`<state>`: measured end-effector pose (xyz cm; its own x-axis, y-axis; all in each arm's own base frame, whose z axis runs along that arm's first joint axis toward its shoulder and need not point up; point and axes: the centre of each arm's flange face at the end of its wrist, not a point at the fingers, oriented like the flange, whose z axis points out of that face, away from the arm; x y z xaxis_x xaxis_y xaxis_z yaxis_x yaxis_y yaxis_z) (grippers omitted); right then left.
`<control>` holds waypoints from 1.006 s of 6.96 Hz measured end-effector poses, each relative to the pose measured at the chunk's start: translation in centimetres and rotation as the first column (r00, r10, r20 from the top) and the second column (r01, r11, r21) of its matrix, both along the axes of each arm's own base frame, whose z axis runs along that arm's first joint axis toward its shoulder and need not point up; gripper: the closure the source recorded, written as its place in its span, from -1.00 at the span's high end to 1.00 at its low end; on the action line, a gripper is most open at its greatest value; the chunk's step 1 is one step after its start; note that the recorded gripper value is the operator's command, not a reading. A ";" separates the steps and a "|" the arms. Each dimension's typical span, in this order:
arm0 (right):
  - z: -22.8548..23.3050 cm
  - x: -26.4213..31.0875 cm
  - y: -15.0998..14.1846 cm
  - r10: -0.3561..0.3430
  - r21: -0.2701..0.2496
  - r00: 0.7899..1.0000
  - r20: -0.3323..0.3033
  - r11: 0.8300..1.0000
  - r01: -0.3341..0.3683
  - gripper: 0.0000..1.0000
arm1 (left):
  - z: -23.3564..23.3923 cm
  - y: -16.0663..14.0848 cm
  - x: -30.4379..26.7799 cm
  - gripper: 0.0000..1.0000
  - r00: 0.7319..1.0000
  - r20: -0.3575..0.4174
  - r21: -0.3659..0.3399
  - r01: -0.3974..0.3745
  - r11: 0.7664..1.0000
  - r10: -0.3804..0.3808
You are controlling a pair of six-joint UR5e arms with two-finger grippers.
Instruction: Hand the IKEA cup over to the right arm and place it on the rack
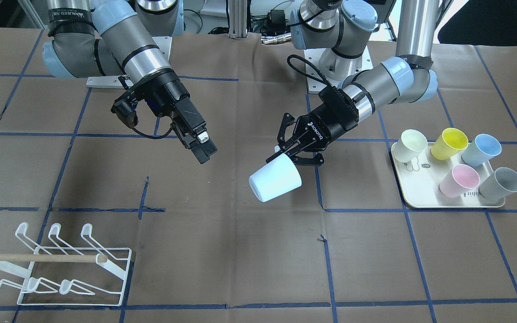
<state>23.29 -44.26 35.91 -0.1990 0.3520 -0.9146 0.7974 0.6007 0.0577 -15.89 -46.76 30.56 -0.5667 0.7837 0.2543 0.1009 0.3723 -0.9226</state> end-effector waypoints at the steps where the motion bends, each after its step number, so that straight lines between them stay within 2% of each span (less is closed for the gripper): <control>1: -0.4 0.0 0.6 -0.027 0.002 0.999 0.044 1.000 0.027 0.97 | 0.0 0.0 -0.1 -1.00 1.000 0.000 0.001 0.001 1.000 -0.001; 2: -0.9 0.4 1.0 -0.062 -0.001 0.995 0.074 0.998 0.062 0.97 | 0.0 0.0 -0.2 -1.00 1.000 0.000 0.000 0.004 1.000 -0.004; 4: -2.7 2.1 1.2 -0.115 -0.024 0.991 0.072 0.993 0.117 0.97 | 0.0 0.1 -0.5 -1.00 1.000 0.000 0.000 0.010 1.000 -0.010; 7: -5.0 5.1 1.5 -0.122 -0.025 0.992 0.041 0.992 0.123 0.97 | 0.0 0.1 -0.6 -1.00 1.000 0.000 0.000 0.012 1.000 -0.012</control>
<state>28.34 -42.80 30.90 -0.1192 0.3464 -0.9305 0.8626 0.5002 0.0758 -16.45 -46.65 30.51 -0.5570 0.7907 0.2540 0.1053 0.3707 -0.9228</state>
